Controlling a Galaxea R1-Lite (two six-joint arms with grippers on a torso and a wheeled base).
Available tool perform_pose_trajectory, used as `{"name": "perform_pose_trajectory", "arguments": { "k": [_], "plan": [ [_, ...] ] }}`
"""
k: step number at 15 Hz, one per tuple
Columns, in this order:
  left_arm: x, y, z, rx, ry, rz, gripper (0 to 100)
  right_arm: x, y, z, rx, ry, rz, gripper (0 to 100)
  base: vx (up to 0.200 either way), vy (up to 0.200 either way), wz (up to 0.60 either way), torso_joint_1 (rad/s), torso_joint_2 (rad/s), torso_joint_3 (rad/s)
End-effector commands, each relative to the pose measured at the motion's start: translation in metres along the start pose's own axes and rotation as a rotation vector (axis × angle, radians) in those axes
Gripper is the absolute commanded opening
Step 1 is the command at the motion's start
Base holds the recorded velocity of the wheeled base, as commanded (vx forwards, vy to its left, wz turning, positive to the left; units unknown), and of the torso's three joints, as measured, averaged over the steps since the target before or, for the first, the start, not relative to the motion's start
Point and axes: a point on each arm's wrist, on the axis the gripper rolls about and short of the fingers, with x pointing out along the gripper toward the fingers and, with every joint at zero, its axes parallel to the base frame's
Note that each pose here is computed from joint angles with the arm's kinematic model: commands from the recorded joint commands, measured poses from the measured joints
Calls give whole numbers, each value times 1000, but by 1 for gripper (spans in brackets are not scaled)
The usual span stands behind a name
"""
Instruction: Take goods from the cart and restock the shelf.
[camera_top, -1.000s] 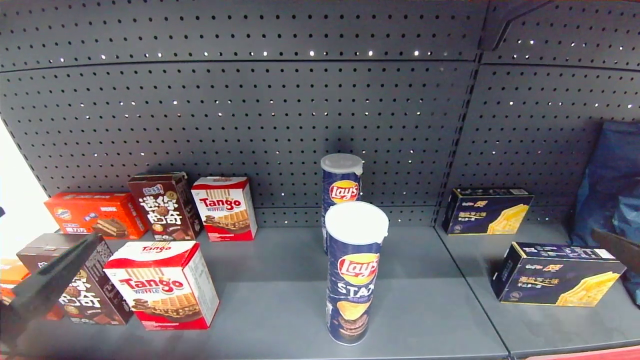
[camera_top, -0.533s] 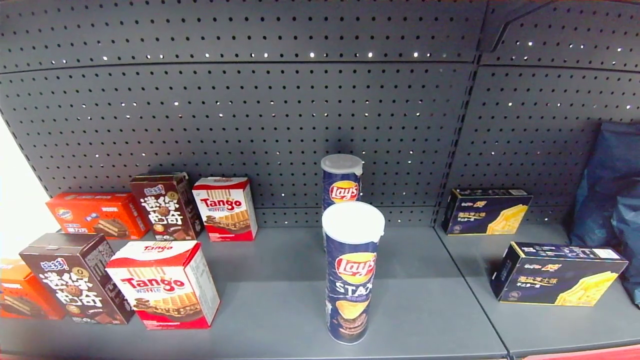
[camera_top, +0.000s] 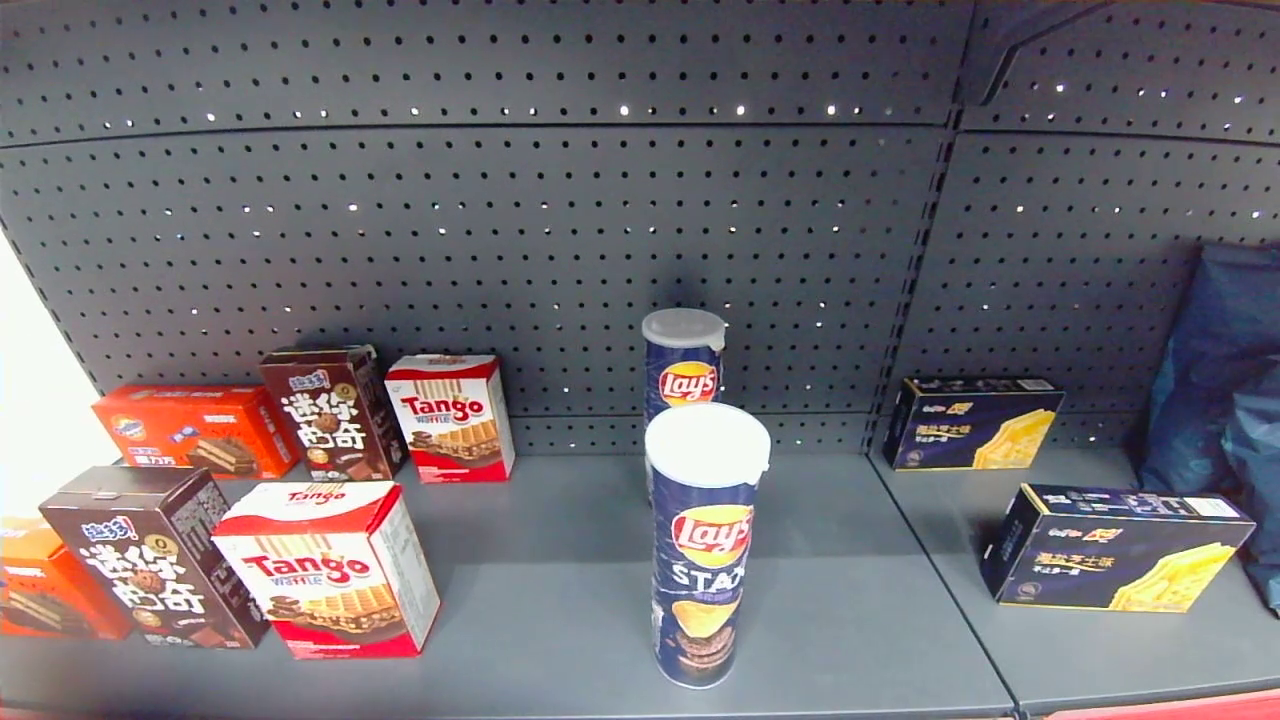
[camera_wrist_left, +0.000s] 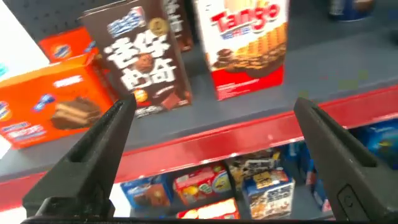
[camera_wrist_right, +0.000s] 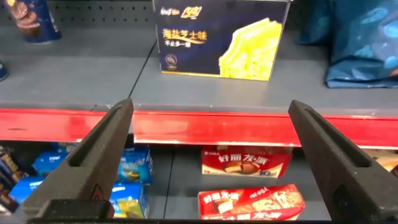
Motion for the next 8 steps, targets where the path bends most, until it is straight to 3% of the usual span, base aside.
{"name": "perform_pose_trajectory", "arguments": {
  "k": [1,2,3,5,6,7,8],
  "plan": [
    [3,-3,-9,12,19,-62,100,-1,0,-1,-1,-12,1,100,0,0,0,0,0,0],
    [6,-7,-21,38,49,-111,100,-1,0,-1,-1,-12,1,100,0,0,0,0,0,0],
    [6,-8,-21,46,29,-149,100,-1,0,-1,-1,-12,1,100,0,0,0,0,0,0],
    [5,-12,-18,43,-28,-364,100,-1,0,-1,-1,-12,1,100,0,0,0,0,0,0],
    [5,-12,-18,-23,-17,-379,100,-1,0,-1,-1,-12,1,100,0,0,0,0,0,0],
    [5,-13,-19,-55,-10,-381,100,-1,0,-1,-1,-12,1,100,0,0,0,0,0,0],
    [5,-12,-18,-60,-10,-381,100,-1,0,-1,-1,-12,1,100,0,0,0,0,0,0]
  ]
}}
